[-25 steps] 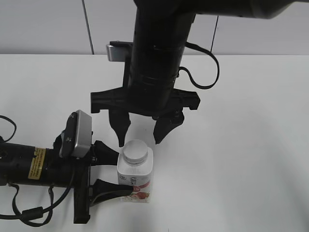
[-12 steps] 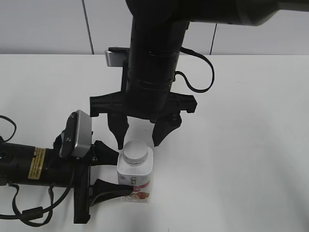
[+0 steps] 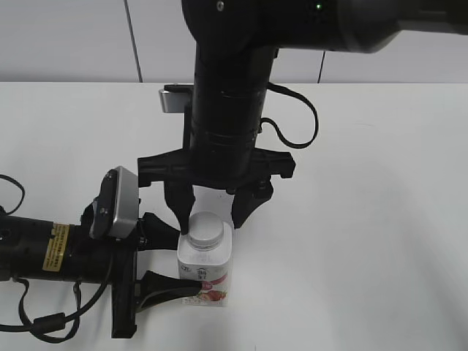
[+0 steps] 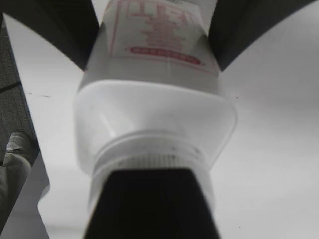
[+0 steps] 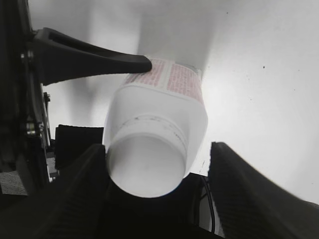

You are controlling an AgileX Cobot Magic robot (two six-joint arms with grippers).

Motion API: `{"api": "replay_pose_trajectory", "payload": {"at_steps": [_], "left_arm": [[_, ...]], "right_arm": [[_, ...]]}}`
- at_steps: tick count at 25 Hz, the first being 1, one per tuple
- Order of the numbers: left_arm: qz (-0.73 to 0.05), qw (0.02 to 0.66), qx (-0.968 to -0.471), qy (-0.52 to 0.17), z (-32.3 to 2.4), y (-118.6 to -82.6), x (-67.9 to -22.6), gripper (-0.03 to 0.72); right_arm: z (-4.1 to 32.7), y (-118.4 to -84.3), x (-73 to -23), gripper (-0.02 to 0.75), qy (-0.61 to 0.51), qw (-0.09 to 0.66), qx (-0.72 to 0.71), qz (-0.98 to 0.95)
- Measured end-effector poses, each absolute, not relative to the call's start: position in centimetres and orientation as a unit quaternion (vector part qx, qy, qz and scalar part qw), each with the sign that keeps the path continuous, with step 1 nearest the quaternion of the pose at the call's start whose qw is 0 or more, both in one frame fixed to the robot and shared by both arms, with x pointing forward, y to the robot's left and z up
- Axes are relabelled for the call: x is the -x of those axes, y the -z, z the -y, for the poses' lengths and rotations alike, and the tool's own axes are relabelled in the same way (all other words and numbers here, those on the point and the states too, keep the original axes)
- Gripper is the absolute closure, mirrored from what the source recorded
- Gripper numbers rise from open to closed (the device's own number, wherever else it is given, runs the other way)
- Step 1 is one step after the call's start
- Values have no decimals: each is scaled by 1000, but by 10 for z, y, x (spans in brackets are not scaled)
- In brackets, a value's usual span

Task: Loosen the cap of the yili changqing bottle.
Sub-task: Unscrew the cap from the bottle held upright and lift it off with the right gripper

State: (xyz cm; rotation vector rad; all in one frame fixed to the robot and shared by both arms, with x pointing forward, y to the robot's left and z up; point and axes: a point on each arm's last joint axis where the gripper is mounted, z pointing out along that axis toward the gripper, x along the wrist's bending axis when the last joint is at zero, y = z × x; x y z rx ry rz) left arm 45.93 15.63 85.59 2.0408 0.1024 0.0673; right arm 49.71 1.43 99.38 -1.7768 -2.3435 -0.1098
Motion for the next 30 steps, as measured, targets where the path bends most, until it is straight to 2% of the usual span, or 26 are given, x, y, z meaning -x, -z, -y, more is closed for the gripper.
{"api": "replay_pose_trajectory", "payload": {"at_steps": [16, 21, 30], "left_arm": [[-43, 521, -852, -28, -156, -856, -459, 276], [-43, 520, -852, -29, -156, -856, -460, 276], [-44, 520, -852, -29, -156, -856, -460, 276]], "right_arm": [[-16, -988, -498, 269, 31, 103, 595, 796], [-17, -988, -498, 344, 33, 104, 593, 798], [-17, -988, -498, 344, 40, 102, 547, 830]]}}
